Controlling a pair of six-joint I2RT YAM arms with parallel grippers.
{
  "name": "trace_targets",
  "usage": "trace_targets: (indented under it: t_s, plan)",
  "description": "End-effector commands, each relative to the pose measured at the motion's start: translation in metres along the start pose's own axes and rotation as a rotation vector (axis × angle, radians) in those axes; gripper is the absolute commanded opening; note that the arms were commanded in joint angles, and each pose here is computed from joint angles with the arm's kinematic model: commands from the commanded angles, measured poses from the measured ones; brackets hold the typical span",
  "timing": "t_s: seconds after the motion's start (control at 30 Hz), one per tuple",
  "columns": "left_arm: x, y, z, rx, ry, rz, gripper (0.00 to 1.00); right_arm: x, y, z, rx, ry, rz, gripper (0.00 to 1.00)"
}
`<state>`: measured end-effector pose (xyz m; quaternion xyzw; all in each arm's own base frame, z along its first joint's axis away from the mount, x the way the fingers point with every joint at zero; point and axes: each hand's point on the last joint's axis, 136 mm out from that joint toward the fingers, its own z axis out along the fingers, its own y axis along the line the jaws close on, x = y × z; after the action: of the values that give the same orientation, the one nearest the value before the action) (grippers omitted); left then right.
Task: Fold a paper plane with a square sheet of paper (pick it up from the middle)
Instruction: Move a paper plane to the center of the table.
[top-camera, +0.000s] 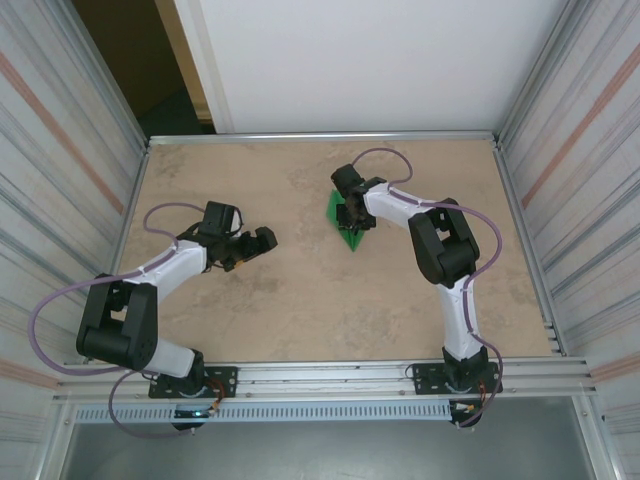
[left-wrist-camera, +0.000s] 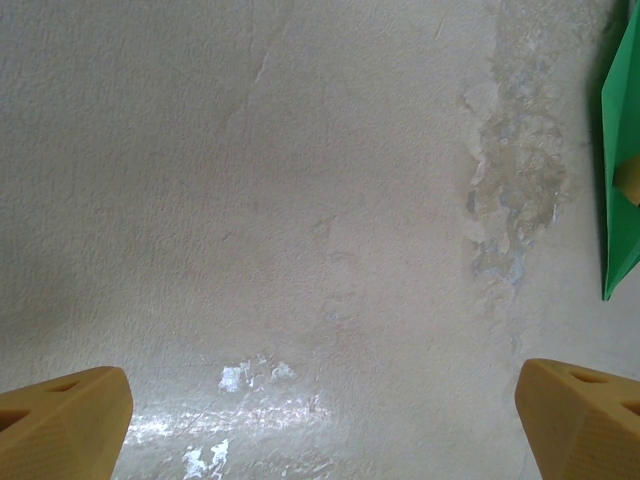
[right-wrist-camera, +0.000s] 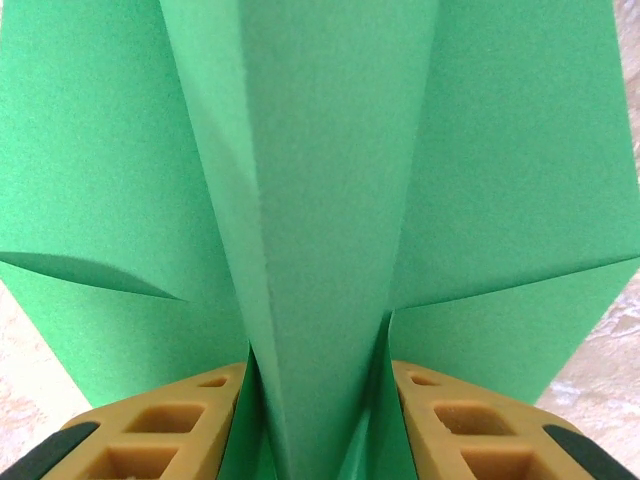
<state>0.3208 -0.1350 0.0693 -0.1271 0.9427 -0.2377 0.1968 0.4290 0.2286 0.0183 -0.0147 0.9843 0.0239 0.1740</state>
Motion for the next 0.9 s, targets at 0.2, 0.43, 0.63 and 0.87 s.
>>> trace_targets:
  t_s: [0.2,0.43,0.63,0.87]
  plan:
    - [0.001,0.002,-0.002,-0.017,0.009,0.013,0.99,0.033,-0.018,0.034,0.104,0.105,-0.075,0.38]
    - [-0.007,-0.006,-0.011,-0.001,-0.013,0.026,0.99,0.008,-0.009,0.01,0.065,0.036,-0.065,0.42]
    - [-0.024,-0.018,-0.026,0.002,-0.069,0.051,0.99,-0.023,-0.002,-0.037,0.013,-0.068,-0.039,0.49]
    - [-0.051,-0.029,-0.051,-0.013,-0.18,0.073,0.99,-0.042,-0.007,-0.091,-0.038,-0.168,0.004,0.57]
